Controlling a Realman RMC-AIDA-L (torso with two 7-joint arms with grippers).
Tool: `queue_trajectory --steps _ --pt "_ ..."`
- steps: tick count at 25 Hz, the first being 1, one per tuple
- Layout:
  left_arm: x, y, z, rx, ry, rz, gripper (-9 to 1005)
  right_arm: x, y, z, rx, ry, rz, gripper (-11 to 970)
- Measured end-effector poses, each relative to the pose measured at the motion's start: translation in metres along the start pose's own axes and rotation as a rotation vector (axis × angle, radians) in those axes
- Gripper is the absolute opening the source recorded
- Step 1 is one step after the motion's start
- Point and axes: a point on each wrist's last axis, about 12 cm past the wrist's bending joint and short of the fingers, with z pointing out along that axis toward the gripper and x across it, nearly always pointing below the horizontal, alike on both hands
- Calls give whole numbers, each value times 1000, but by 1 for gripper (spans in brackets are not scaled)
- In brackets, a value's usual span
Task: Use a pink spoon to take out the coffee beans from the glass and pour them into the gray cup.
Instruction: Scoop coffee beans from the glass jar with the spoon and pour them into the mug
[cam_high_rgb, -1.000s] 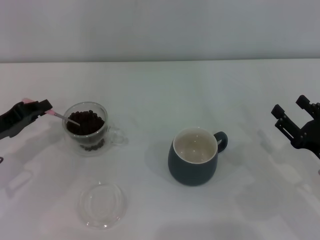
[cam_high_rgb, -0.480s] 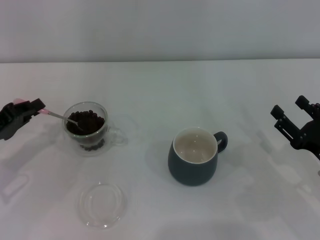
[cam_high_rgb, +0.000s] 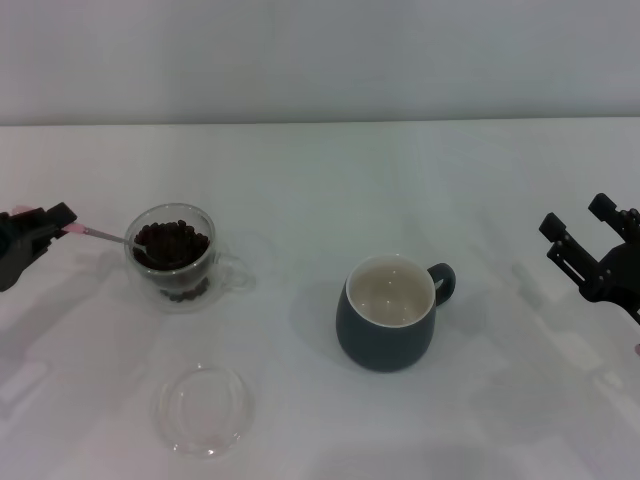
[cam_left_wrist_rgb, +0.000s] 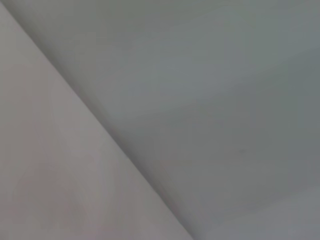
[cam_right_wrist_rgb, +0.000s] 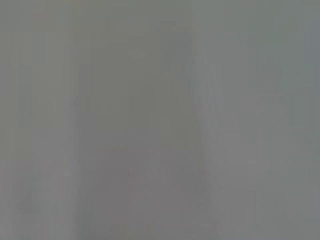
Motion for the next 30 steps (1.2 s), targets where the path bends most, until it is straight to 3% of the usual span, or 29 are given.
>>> queue_trajectory --steps 17,23,30 --pt "4 1 -7 33 -17 -85 129 0 0 0 2 -1 0 753" --pt "10 -4 3 65 16 -123 129 0 -1 0 4 2 0 753" --pt "23 -19 27 119 104 -104 130 0 -1 -1 7 3 1 753"
